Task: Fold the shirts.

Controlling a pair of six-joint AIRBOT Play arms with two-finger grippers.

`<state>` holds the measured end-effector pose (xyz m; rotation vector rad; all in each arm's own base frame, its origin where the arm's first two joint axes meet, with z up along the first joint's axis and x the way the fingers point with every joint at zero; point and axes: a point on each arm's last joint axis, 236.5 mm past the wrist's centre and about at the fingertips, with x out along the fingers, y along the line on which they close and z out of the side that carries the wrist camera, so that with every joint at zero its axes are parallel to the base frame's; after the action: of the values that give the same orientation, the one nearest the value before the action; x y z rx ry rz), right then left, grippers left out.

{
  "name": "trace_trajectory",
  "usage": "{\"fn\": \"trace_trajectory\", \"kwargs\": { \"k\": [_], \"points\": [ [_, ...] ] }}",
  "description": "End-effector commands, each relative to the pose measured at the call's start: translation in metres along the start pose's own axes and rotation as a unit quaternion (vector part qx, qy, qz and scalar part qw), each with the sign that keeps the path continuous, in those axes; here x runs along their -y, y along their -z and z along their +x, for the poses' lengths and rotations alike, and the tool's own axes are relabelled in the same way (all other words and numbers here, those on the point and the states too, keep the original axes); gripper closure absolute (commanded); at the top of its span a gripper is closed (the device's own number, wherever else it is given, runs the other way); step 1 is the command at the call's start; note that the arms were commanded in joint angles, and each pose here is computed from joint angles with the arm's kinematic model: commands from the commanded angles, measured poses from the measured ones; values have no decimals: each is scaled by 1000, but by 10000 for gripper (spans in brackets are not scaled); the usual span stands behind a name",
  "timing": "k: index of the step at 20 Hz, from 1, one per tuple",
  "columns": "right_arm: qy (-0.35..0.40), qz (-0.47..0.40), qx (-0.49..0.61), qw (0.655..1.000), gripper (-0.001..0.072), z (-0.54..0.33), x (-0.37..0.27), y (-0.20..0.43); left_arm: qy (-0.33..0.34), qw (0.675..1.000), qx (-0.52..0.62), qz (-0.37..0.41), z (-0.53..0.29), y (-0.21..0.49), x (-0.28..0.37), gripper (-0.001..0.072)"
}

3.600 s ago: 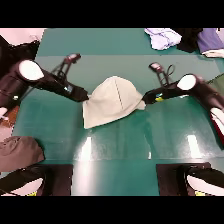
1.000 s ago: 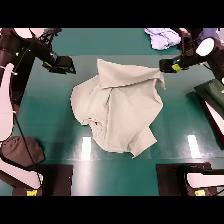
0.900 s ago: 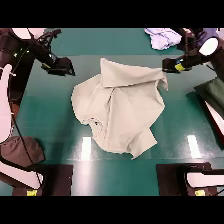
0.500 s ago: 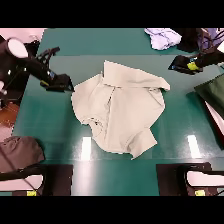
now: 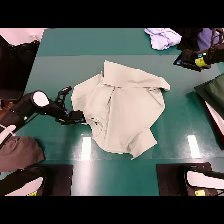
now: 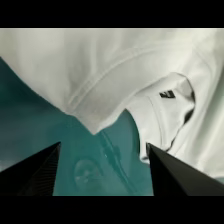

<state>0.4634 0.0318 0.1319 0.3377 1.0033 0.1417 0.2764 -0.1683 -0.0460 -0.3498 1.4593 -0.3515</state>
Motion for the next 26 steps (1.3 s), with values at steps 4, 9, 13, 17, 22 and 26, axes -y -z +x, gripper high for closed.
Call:
{"fn": "trace_trajectory", "kwargs": {
  "k": [4, 9, 13, 17, 22, 26],
  "points": [
    [0, 0, -16, 1000, 133, -2, 0, 8, 9, 996, 78, -40, 17, -30, -2, 93],
    [0, 0, -35, 999, 133, -2, 0, 17, 11, 990, 131, -47, 15, -61, -2, 674],
    [-3, -36, -109, 993, 280, -6, -2, 52, -28, 976, 214, 9, -45, -124, -5, 675],
    [-16, -68, -153, 986, 280, -9, -24, 78, -52, 965, 252, 45, -105, -184, -11, 674],
    [-30, -92, -86, 992, 279, -9, -50, 87, -78, 964, 230, 105, -131, -204, 0, 71],
    [-16, -66, -73, 995, 279, -8, -26, 103, -125, 982, 109, 94, -123, -151, -26, 83]
  ]
}}
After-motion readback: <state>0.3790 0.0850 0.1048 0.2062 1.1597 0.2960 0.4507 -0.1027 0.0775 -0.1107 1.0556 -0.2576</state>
